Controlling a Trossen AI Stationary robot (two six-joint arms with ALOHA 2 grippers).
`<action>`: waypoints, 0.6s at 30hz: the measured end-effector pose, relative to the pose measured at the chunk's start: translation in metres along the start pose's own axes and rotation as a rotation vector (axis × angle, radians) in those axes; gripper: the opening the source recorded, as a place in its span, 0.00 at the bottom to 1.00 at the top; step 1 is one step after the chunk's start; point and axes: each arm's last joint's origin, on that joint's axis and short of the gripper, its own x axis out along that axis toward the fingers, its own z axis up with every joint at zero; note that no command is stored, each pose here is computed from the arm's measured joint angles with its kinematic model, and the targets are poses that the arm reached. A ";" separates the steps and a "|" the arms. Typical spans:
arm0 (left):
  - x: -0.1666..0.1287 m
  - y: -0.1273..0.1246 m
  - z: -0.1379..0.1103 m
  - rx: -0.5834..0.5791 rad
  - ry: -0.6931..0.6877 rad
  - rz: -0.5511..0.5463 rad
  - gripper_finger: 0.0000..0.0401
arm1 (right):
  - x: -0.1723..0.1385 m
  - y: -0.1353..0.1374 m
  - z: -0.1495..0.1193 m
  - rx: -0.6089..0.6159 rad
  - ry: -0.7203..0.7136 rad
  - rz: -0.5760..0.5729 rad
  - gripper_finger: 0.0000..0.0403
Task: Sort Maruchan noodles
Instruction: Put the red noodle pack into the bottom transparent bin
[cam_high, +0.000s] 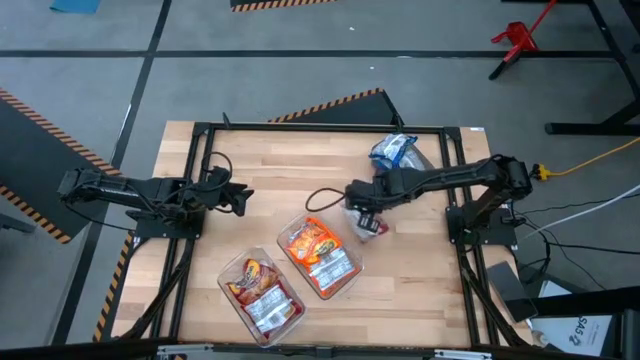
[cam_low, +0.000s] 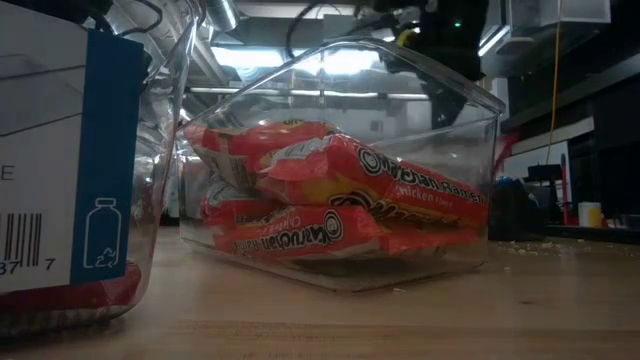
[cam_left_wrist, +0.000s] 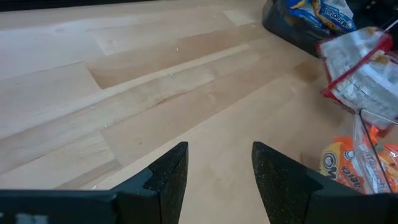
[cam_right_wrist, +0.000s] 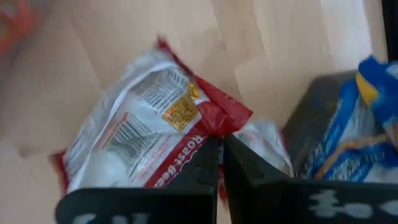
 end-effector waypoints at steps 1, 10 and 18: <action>0.000 0.000 0.000 0.001 0.000 0.000 0.43 | -0.001 0.002 -0.002 -0.003 0.011 0.000 0.00; 0.000 0.000 0.000 0.003 0.002 -0.002 0.43 | -0.009 0.027 -0.015 -0.049 0.028 0.040 0.02; 0.000 0.000 0.000 0.004 0.017 -0.014 0.43 | -0.011 0.032 -0.022 -0.077 0.137 0.183 0.28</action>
